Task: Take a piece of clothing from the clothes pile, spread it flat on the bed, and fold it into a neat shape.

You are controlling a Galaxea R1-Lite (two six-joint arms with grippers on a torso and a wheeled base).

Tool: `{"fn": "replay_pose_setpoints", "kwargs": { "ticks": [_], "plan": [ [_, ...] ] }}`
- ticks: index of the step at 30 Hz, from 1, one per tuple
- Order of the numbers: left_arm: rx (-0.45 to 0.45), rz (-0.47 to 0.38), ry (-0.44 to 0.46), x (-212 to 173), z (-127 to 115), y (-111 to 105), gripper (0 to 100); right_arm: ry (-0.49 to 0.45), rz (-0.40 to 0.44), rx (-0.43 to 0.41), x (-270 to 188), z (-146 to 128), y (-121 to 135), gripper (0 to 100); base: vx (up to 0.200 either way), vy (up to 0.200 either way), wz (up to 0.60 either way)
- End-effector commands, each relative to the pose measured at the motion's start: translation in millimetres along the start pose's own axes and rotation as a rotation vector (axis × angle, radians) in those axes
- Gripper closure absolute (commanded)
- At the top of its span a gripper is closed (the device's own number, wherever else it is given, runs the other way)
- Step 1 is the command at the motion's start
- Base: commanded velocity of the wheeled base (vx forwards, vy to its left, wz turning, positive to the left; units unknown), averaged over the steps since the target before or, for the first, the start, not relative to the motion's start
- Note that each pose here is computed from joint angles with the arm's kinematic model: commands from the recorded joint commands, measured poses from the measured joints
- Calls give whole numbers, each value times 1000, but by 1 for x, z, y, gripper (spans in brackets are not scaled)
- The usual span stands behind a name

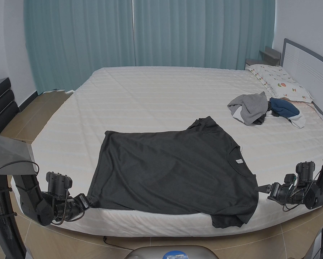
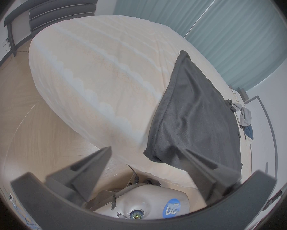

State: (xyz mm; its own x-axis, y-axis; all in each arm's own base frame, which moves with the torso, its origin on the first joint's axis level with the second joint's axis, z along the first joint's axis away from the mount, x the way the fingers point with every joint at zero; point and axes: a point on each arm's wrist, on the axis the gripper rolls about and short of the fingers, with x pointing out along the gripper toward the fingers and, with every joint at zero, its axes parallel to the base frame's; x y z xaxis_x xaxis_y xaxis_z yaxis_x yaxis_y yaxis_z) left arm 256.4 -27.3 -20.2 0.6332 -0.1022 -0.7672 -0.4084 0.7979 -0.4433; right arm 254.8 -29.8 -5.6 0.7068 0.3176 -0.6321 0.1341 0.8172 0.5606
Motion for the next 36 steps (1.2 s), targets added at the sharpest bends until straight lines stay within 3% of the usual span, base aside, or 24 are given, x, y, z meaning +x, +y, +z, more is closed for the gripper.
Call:
{"fn": "replay_pose_setpoints", "kwargs": {
  "ticks": [1, 5, 10, 15, 25, 36],
  "plan": [
    [-22, -28, -39, -7, 10, -2, 0, 1, 0, 0, 1, 0, 0, 0, 0, 0, 0],
    [-34, -68, -61, -9, 18, -7, 0, 0, 0, -1, 1, 0, 0, 0, 0, 0, 0],
    [-130, -180, -142, -9, 45, -29, 0, -4, 2, -1, 1, 1, 0, 0, 0, 0, 0],
    [-127, -281, -110, 1, 55, -44, 0, 3, 8, -5, 4, 1, 1, 0, 0, 0, 0],
    [-82, -310, -81, 49, 56, -73, 0, 29, 11, -13, 10, -4, 4, 0, 0, 0, 0],
    [-66, -277, -72, 68, 51, -72, 0, 32, 10, -11, 10, -5, 4, 0, 0, 0, 0]
  ]
}}
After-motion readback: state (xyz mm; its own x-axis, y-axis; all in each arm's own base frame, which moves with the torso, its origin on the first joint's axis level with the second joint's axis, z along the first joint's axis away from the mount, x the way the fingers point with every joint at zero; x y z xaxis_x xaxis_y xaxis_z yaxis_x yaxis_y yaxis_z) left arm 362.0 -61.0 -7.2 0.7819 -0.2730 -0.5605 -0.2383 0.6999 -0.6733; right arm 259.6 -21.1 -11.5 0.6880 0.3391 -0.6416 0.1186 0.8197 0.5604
